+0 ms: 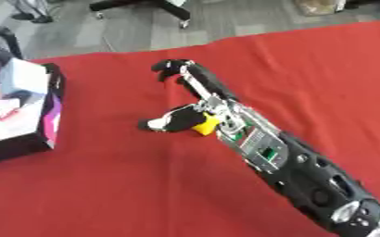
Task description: Pick up the objects with one hand, pass them to the other hand, and then place them into the box on the other side of the table.
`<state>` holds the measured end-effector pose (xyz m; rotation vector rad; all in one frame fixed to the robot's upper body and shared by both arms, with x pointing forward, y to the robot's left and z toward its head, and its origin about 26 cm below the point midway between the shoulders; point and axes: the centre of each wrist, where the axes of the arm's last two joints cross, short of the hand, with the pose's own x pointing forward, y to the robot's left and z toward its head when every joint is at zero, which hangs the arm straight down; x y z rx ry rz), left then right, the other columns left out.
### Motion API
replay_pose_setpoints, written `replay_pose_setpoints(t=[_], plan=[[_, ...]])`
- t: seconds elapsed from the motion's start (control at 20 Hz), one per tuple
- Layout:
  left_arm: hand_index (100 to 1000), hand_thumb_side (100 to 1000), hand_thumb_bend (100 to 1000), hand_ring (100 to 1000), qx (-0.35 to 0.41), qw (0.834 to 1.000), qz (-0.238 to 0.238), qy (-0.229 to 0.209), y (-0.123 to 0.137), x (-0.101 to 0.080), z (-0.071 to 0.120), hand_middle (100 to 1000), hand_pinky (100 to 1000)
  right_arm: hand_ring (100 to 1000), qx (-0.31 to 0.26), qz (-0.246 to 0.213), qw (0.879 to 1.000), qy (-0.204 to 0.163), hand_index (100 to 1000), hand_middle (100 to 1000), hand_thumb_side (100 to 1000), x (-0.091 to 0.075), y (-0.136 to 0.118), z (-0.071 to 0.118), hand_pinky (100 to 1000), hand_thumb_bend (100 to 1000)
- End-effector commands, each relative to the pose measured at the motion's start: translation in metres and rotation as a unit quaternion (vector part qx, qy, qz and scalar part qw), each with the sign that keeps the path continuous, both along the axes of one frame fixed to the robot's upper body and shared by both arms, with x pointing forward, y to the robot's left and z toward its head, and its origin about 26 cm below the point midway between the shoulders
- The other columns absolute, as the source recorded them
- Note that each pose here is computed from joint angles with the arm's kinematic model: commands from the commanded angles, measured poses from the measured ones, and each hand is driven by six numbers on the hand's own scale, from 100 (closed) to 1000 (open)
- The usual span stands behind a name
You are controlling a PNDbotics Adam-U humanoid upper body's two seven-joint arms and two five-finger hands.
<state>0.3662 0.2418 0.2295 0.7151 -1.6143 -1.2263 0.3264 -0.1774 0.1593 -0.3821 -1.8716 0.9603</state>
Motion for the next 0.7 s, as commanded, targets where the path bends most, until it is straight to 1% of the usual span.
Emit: replay_pose_setpoints(t=[0.05, 0.25, 0.4, 0.55, 0.7], plan=[[442, 100, 106, 579, 0.008, 0.999, 0.039, -0.031, 0.025, -0.003, 0.016, 473, 763, 826, 0.001, 0.0, 1.0, -0.012, 808, 650, 261, -0.003, -0.004, 0.011, 774, 714], [442, 100, 106, 578, 0.007, 0.995, 0.09, -0.032, 0.05, 0.002, 0.01, 472, 763, 824, 0.006, 0.0, 1.0, -0.017, 805, 648, 260, -0.006, -0.006, 0.015, 774, 713], [444, 100, 100, 578, 0.003, 0.993, 0.113, -0.027, 0.061, 0.008, 0.002, 472, 763, 822, 0.009, 0.001, 1.0, -0.022, 803, 645, 259, -0.008, -0.007, 0.018, 774, 712], [449, 100, 100, 579, 0.0, 0.99, 0.137, -0.022, 0.071, 0.018, -0.009, 477, 762, 819, 0.008, 0.004, 1.0, -0.024, 797, 641, 259, -0.012, -0.009, 0.02, 775, 710], [459, 121, 100, 577, -0.006, 0.987, 0.162, -0.016, 0.082, 0.032, -0.028, 482, 763, 818, 0.007, 0.005, 1.0, -0.023, 796, 641, 258, -0.015, -0.01, 0.019, 775, 710]])
